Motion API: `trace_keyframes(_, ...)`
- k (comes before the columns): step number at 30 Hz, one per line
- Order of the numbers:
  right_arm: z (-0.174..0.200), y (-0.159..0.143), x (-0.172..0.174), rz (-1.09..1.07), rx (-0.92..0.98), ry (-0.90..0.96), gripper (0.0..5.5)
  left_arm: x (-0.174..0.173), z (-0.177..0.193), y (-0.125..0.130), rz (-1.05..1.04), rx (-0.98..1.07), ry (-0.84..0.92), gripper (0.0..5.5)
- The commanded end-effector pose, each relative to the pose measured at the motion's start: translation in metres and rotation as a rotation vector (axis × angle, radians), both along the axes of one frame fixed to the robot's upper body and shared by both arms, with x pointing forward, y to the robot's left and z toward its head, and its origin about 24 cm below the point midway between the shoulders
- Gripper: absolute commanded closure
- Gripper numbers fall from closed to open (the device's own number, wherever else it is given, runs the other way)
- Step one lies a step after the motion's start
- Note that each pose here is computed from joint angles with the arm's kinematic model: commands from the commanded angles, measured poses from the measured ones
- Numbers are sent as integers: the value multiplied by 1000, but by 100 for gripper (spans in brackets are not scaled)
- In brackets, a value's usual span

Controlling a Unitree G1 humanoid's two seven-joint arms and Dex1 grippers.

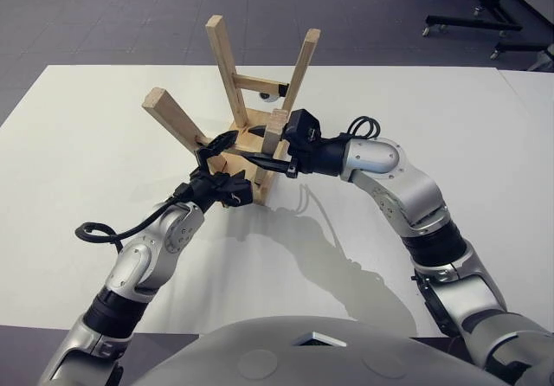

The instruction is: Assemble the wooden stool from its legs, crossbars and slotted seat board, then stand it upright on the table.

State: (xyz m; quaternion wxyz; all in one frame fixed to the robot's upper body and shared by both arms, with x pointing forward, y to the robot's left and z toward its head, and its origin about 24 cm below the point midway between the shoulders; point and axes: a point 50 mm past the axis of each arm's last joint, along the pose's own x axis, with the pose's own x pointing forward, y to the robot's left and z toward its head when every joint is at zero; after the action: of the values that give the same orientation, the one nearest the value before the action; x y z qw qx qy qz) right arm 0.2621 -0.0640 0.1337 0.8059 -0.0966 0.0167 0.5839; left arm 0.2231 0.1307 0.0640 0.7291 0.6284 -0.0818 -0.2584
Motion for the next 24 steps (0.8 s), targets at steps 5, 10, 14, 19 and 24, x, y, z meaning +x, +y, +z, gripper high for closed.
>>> trace_keyframes(5,-35,-15,1,-72,-148,136,344,6,4,5,16,21,90,10)
trace_keyframes(10,-35,-16,2,-76,-145,135,344,22,89,-6,-10,-288,-31,10)
trace_keyframes(14,-36,-17,2,-78,-137,142,344,15,102,8,-61,-456,195,10)
trace_keyframes(19,-36,-18,3,-83,-134,142,344,5,92,25,-83,-299,360,10)
trace_keyframes(24,-37,-20,2,-83,-136,146,344,-5,129,37,-155,-337,475,10)
